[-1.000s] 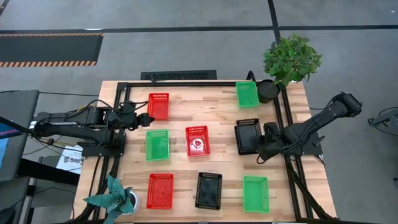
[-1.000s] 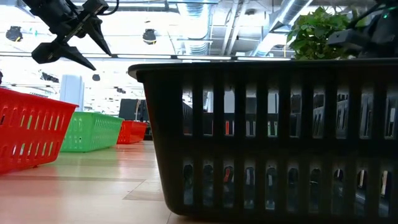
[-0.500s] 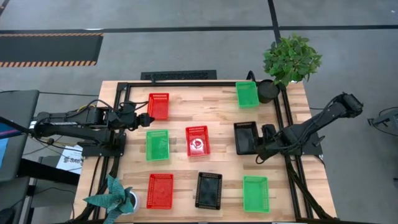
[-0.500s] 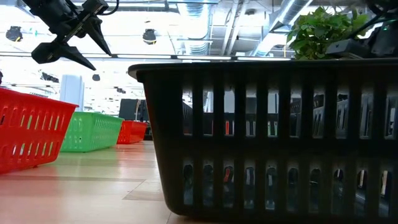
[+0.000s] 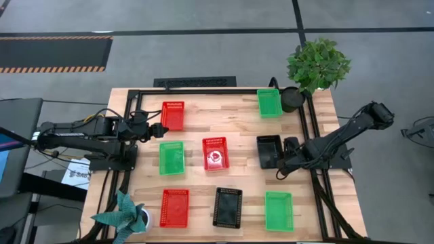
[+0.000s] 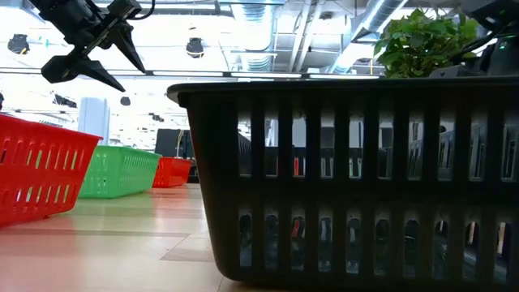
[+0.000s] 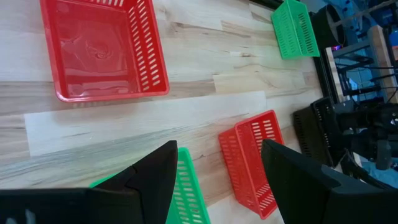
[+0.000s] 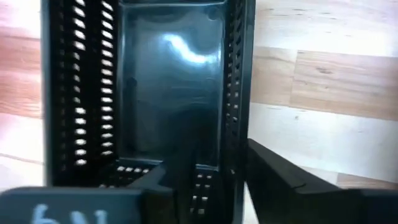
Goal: Stack baskets by color
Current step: Stack the top black bin on top of the middle black bin, then stack the top green bin on top of the middle green bin
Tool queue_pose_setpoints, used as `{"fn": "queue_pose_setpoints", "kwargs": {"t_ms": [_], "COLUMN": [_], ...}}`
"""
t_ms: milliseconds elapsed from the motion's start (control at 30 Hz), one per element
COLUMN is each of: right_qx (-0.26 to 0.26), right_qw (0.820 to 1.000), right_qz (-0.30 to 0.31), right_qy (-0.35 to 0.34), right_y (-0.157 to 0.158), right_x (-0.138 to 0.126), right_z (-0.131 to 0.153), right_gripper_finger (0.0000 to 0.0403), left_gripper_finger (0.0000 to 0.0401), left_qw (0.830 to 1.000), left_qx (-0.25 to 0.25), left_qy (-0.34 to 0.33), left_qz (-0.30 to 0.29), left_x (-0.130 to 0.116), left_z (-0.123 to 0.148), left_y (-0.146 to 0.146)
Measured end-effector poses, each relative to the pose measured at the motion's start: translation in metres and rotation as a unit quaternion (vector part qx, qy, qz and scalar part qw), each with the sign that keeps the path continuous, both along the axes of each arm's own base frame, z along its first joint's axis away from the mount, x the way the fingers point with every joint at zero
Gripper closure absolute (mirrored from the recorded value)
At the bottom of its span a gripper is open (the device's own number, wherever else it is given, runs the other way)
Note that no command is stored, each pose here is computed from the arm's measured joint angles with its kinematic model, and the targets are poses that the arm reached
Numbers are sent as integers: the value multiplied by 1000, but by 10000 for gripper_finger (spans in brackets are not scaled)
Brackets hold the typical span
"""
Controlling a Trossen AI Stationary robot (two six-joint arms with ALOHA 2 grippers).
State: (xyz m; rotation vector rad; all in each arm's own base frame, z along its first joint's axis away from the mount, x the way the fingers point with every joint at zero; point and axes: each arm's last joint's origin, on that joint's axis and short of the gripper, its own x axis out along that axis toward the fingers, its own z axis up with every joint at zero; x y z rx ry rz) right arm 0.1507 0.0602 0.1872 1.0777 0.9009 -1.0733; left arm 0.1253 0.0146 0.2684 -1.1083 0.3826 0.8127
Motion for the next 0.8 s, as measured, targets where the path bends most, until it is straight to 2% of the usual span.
{"fn": "queue_pose_setpoints", "kwargs": {"t_ms": [200,400,633,800], "right_qx": [-4,-36,-106,-137], "right_qw": [1000,998,987,985], "right_qz": [10,31,106,102], "right_qy": [3,-30,-50,4], "right_y": [-3,-11,-41,-75], "right_x": [-5,0,47,76], "right_z": [31,78,111,110], "right_gripper_finger": [191,184,198,197], "left_gripper_finger": [181,181,181,181], "left_qw": [1000,1000,1000,1000], "left_qx": [0,6,6,6], "left_qy": [0,3,3,4], "left_qz": [0,-5,-6,-7], "left_x": [0,0,0,0], "left_z": [0,0,0,0], "left_y": [0,0,0,0]}}
